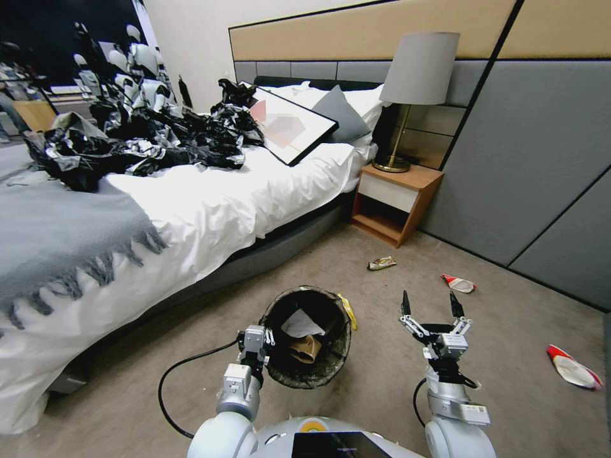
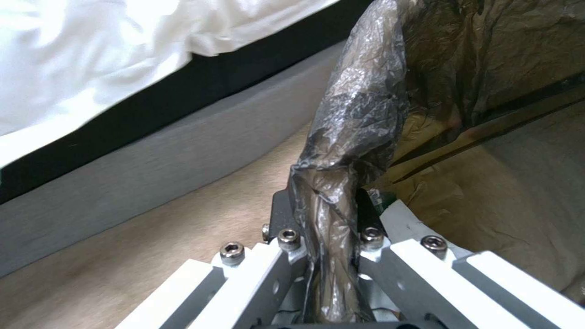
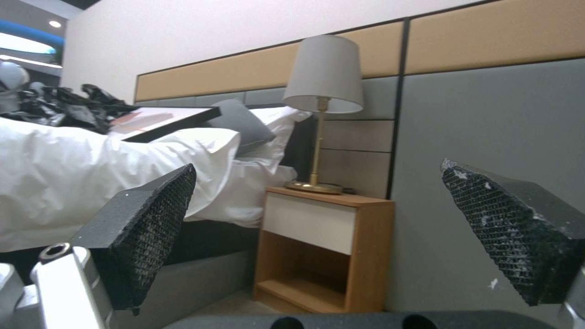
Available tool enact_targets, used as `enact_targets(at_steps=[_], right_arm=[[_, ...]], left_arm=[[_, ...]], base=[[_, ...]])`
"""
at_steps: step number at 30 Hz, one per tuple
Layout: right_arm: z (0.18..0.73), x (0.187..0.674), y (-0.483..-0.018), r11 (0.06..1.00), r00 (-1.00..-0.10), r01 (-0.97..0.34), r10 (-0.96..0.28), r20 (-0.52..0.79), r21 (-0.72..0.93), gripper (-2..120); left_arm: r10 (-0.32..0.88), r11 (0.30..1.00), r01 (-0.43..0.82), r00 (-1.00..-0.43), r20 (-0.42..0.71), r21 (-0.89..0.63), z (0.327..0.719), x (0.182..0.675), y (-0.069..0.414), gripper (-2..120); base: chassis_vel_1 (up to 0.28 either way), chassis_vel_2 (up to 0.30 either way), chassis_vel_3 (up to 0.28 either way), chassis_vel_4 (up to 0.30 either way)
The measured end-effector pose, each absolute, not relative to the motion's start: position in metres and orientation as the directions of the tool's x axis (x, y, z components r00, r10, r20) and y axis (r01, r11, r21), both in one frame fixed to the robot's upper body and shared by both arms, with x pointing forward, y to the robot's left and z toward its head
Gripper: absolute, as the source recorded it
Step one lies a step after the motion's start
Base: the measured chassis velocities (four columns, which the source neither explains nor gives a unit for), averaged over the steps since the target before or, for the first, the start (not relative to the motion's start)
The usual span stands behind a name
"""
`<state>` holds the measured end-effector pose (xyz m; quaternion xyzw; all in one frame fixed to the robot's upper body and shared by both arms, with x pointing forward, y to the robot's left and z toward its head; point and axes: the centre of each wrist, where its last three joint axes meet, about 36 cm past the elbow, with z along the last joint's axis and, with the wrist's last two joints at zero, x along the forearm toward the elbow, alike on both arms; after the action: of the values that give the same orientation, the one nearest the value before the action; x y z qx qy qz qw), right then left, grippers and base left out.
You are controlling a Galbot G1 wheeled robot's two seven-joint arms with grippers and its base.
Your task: Pick up the trash bin, then pick up the garbage from the floor and place it into the trash bin.
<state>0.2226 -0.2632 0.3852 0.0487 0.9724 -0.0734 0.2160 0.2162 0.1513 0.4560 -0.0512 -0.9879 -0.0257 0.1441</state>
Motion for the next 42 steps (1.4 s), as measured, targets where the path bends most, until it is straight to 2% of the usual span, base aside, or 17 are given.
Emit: enact_targets(at_steps=[42], right_arm=[[0.3853, 0.2287, -0.2673, 0.983, -0.899, 0.131, 0.063, -0.432, -0.128, 100]], left_arm=[[0.086, 0.995, 0.097, -0.954, 0.287, 0.024, 0.4594, 0.2159, 0.1496, 0]], base=[[-0.119, -0.115, -0.124, -0.12]])
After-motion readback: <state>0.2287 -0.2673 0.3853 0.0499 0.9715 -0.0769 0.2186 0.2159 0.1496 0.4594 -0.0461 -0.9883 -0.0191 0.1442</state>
